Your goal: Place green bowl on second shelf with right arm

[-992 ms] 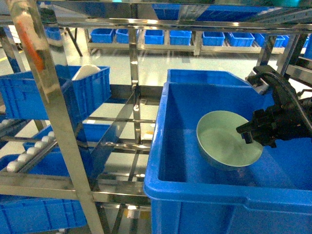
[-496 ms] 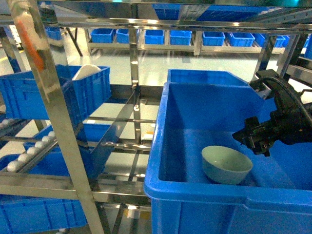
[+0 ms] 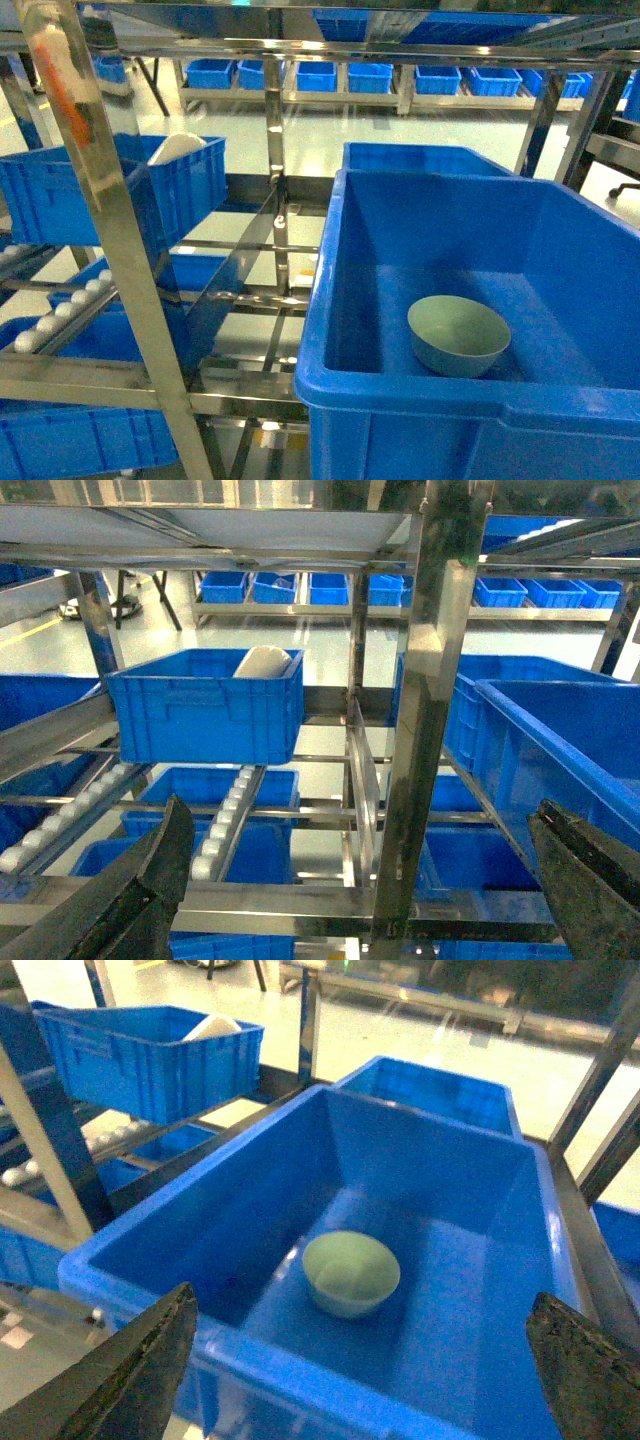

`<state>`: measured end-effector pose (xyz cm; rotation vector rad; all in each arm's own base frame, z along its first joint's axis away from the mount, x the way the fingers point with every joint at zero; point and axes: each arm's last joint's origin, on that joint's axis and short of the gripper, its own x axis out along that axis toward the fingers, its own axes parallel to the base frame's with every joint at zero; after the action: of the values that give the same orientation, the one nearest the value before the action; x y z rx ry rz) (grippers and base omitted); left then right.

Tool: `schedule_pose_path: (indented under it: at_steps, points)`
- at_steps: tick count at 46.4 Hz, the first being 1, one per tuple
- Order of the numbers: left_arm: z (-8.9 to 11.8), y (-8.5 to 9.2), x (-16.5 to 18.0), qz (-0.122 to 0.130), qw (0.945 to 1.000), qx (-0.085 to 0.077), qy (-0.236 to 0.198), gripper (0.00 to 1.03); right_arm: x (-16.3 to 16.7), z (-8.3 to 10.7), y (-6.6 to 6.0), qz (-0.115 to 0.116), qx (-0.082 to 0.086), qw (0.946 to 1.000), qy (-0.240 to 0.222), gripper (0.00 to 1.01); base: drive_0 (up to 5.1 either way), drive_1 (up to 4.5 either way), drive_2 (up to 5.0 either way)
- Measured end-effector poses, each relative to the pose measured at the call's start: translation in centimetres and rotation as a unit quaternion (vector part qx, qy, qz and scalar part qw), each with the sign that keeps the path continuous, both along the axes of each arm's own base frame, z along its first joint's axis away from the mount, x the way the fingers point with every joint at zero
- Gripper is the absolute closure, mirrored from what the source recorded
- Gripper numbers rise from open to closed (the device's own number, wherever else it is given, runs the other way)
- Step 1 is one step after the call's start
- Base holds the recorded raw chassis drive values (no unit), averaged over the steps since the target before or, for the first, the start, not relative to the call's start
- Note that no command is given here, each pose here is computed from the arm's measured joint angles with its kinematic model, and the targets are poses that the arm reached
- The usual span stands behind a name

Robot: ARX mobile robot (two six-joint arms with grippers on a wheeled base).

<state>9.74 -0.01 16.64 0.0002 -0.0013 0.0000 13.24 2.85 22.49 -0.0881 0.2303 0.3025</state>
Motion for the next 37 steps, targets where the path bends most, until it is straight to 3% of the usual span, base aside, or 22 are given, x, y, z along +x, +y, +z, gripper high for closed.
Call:
schedule_pose_path:
  at_steps: [5,8,20,28,37]
  points:
    - [0.0,0.0,0.0,0.0,1.0,0.0,0.0,0.05,-2.1,-1.3,-0.7,-0.017,0.003,0.9997,0.018,0.03,0.0,0.0,0.0]
    - [0.0,0.0,0.0,0.0,1.0,0.0,0.0,0.05,-3.2,-1.3,-1.2,-0.031,0.014,0.9994,0.009,0.03,0.0,0.0,0.0]
    - [0.0,0.0,0.0,0.0,1.0,0.0,0.0,0.05,-3.0,-0.8,-1.5,-0.032,0.027,0.999,-0.014,0.03,0.0,0.0,0.0]
    - [0.0,0.0,0.0,0.0,1.0,0.0,0.0,0.05,-2.8,0.0,-1.3,-0.028,0.049,0.9976,-0.039,0.03,0.0,0.0,0.0]
    - [0.0,0.0,0.0,0.0,1.0,0.0,0.0,0.05,-2.6,0.0,-1.3,-0.036,0.054,0.9973,-0.034,0.03,0.0,0.0,0.0]
